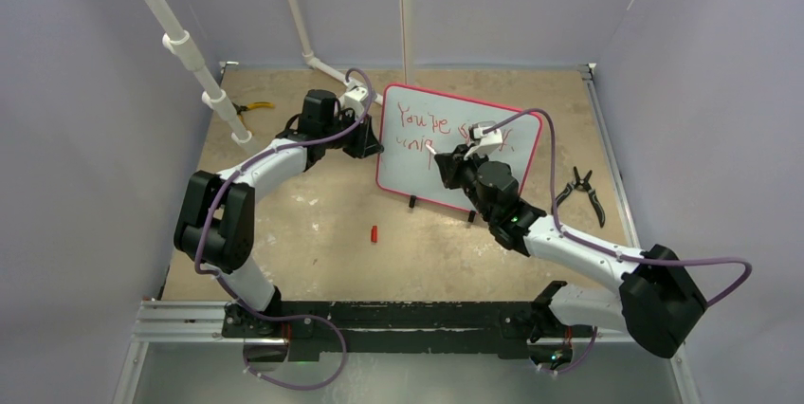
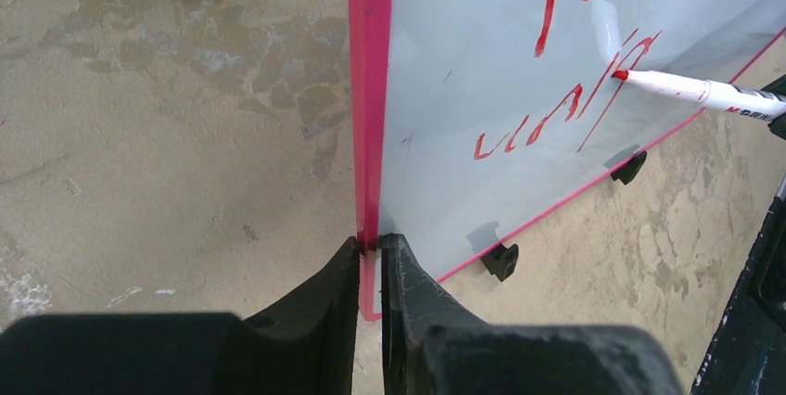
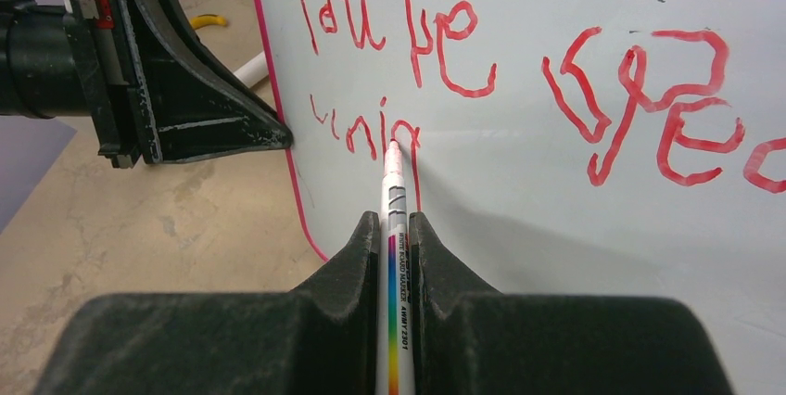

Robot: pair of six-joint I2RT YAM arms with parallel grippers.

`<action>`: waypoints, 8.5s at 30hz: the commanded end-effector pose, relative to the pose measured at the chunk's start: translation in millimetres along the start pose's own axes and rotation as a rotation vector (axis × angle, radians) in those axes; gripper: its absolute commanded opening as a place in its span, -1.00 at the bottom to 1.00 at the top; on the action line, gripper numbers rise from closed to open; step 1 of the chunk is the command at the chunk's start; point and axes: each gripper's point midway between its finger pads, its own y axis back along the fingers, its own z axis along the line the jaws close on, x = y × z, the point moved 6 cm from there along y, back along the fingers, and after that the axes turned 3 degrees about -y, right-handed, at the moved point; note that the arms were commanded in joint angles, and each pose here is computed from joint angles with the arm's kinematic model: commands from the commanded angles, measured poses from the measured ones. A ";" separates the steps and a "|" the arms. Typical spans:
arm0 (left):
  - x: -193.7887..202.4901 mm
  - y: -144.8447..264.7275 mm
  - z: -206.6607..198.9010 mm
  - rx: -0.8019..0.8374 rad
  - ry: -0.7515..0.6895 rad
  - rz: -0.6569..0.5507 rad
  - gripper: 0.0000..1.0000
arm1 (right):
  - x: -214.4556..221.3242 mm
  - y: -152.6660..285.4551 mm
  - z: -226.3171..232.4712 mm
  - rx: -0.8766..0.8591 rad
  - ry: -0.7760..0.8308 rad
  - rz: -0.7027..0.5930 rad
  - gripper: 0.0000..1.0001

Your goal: Write a sentence on the whiteboard

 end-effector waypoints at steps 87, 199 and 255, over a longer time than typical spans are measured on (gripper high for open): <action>-16.8 6.4 -8.7 0.017 -0.043 -0.042 -1.00 | -34.8 20.4 -16.9 0.172 -0.001 -0.090 -1.00; -22.3 12.6 -12.0 0.007 -0.045 -0.063 -1.00 | -18.3 50.6 -27.8 0.173 -0.046 -0.007 -1.00; -29.4 36.9 -19.2 -0.068 -0.055 -0.121 -0.17 | -49.6 96.3 2.3 -0.204 0.024 -0.138 -1.00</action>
